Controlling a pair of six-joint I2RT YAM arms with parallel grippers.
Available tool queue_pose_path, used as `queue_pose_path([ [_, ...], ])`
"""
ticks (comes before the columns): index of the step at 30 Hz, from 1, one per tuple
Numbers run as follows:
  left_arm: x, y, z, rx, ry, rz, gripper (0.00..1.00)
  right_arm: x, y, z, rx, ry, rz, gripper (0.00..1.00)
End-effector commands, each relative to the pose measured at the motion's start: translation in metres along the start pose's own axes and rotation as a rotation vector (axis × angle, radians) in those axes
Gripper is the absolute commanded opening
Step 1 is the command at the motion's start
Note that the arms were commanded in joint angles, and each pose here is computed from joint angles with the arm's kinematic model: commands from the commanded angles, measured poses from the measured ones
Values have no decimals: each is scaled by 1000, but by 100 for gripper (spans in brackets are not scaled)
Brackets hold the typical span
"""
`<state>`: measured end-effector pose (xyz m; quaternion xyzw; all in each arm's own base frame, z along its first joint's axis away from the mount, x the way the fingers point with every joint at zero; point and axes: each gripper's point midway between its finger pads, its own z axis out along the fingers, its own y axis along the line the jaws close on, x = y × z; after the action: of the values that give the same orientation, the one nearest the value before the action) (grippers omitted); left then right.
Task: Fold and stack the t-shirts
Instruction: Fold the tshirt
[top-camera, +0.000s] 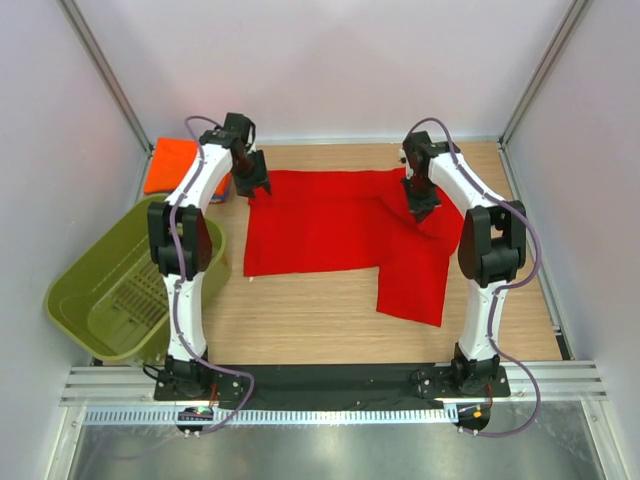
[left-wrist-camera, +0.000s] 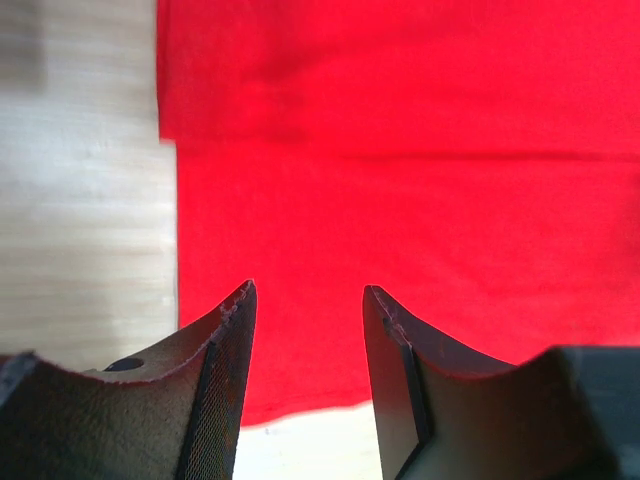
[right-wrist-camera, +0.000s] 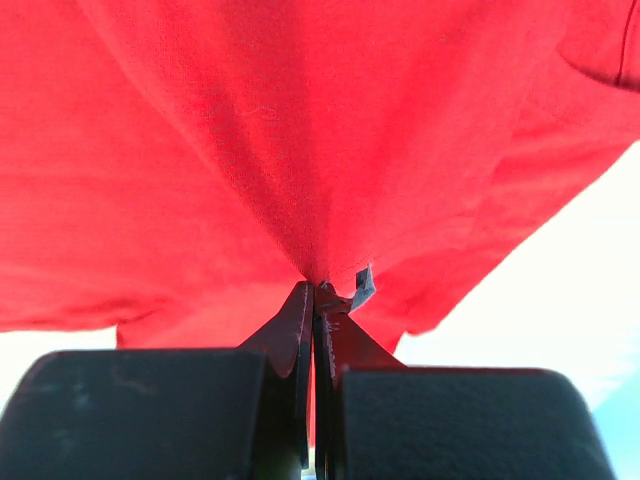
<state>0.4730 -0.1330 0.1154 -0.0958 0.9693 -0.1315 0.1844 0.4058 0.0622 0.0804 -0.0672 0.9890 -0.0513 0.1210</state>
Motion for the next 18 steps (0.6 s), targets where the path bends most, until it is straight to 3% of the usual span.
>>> queue_pose_path([
  [1,-22,7,14,-54,-51,18,48,0,2,-43,-26,-21,20,1],
  [11,-27,24,58,-142,-23,-11,48,6,16,-26,-75,40,57,1],
  [18,-26,37,62,-199,-34,-4,49,13,35,-2,-154,42,118,1],
])
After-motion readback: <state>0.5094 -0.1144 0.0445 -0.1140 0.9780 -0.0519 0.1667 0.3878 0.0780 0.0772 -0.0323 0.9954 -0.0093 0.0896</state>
